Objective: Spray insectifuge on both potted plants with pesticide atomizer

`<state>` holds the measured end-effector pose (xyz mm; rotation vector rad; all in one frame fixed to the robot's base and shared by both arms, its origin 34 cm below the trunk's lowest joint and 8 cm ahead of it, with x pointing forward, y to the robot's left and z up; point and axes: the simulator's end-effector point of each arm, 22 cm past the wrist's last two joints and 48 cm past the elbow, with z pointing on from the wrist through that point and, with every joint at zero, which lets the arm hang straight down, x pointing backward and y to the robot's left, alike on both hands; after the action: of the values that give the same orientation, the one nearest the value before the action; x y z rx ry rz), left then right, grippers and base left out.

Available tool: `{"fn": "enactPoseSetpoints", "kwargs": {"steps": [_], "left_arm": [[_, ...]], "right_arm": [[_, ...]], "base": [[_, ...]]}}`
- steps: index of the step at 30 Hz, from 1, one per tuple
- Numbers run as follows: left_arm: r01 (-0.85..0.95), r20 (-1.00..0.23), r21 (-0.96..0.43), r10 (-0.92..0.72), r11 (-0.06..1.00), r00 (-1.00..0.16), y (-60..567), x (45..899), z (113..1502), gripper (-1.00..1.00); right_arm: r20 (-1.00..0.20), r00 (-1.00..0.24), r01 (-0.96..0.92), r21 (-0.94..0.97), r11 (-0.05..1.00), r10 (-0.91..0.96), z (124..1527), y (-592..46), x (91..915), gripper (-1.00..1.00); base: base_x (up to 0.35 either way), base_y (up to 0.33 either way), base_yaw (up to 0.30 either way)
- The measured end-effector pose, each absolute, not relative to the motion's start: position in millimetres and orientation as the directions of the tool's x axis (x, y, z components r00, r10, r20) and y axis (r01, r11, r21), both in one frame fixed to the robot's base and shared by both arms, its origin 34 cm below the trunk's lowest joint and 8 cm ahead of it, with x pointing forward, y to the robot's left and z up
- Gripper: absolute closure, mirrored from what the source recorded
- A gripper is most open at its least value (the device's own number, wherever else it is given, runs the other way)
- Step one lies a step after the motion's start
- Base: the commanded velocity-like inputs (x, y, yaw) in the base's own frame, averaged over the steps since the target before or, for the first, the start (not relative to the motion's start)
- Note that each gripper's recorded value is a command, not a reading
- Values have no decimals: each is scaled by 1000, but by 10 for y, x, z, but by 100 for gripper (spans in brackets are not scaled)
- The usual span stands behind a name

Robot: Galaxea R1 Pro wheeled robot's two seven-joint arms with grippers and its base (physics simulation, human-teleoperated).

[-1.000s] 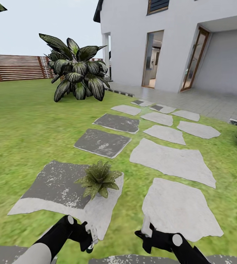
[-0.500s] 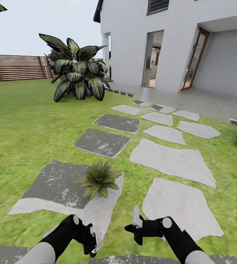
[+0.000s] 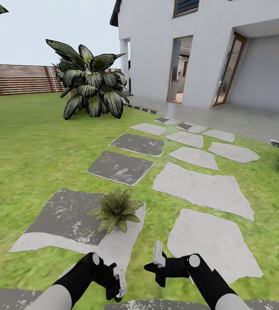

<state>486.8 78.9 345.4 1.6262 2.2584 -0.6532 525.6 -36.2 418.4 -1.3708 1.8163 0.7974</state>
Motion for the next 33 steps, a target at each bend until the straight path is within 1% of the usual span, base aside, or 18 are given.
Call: {"fn": "enactPoseSetpoints", "kwargs": {"steps": [13, 33], "left_arm": [[951, -522, -198, 796, 237, -307, 425, 4865, 3560, 100], [955, -552, -171, 780, 242, -296, 189, 4931, 3628, 100]], "right_arm": [[-831, -181, -968, 55, 245, -526, 4185, -362, 5257, 100], [-831, -181, -968, 56, 245, -525, 4186, -356, 5256, 100]], "base": [[0, 0, 0], [0, 0, 0]]}}
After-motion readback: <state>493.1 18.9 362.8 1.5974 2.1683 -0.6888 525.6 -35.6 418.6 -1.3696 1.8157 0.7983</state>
